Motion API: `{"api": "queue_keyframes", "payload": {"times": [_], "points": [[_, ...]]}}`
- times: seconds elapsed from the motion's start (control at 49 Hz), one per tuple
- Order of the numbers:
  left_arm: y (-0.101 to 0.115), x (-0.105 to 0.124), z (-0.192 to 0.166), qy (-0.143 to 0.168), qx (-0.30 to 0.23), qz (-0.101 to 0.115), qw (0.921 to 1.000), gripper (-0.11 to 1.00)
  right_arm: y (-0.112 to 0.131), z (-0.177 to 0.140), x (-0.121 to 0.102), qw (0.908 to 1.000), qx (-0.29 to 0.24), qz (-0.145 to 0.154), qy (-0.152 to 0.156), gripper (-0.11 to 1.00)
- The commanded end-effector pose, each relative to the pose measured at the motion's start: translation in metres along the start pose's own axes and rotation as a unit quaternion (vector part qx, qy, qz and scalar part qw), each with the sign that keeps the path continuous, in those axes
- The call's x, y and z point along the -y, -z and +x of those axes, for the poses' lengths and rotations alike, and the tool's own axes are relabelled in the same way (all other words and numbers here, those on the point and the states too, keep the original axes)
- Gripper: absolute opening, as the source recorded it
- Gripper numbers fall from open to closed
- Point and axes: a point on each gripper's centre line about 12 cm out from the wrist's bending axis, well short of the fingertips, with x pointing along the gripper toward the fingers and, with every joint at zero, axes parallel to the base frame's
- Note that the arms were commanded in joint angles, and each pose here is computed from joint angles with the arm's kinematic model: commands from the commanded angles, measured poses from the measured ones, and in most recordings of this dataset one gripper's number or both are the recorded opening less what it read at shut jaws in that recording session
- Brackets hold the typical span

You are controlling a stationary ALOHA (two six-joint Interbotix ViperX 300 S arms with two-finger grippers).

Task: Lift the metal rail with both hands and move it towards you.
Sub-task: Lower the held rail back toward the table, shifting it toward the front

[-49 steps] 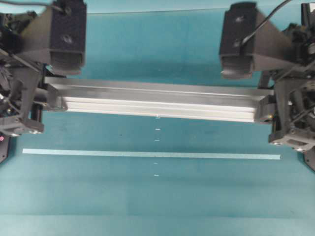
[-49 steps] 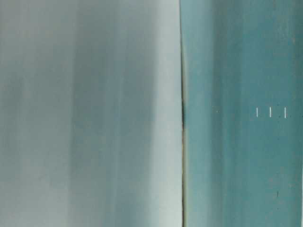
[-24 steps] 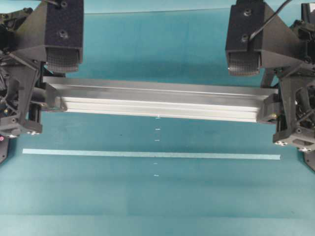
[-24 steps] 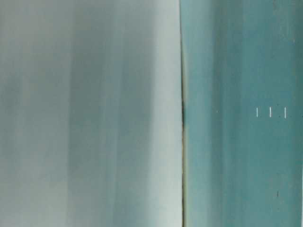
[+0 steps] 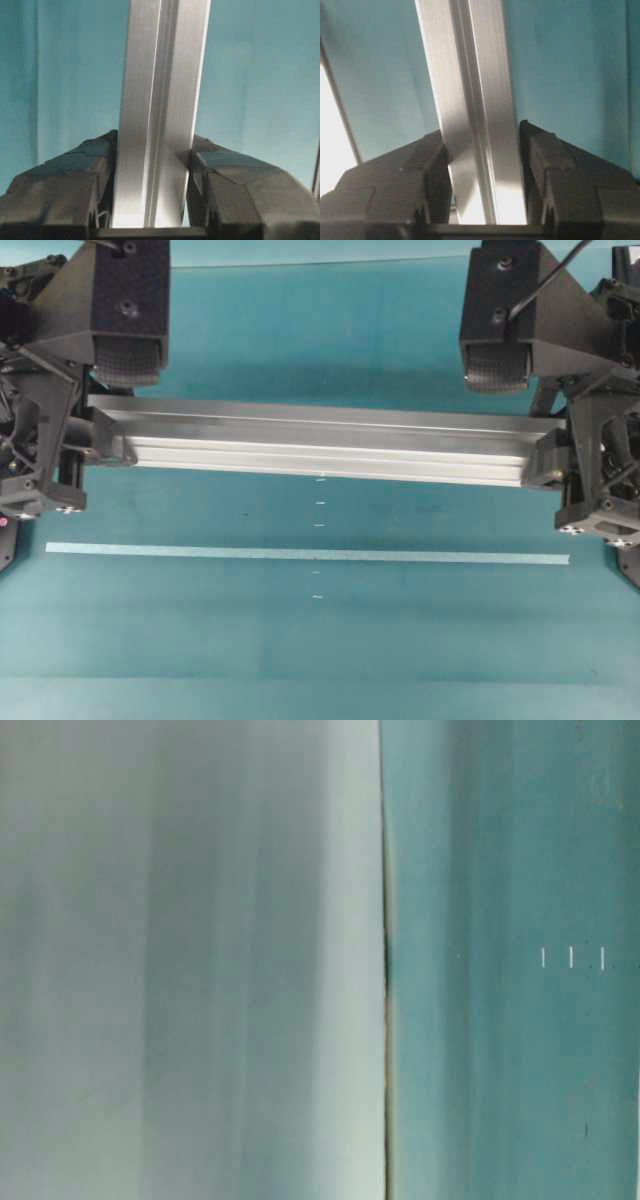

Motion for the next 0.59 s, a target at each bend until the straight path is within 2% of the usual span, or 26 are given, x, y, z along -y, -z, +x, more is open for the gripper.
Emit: {"api": "queue_keyframes", "payload": {"times": [0.0,0.143,0.286,0.49,0.572], "points": [[-0.002,-0.001,-0.006,0.0,0.015,-0.018,0.9997,0.32,-0.001,-0.001,0.004,0.9994,0.01,0.033,0.004,0.4],[0.003,-0.001,0.006,-0.002,-0.001,-0.018,0.9998,0.32,0.003,0.01,0.006,0.9993,-0.007,0.034,0.012,0.4],[0.013,-0.006,0.031,-0.009,-0.03,-0.022,0.9993,0.32,0.01,0.028,0.013,0.9984,-0.031,0.035,0.032,0.4],[0.035,-0.017,0.075,-0.017,-0.043,-0.036,0.9982,0.32,0.024,0.076,0.027,0.9958,-0.073,0.032,0.045,0.4],[0.041,-0.018,0.088,-0.018,-0.046,-0.036,0.9981,0.32,0.026,0.093,0.031,0.9964,-0.068,0.024,0.045,0.4]]}}
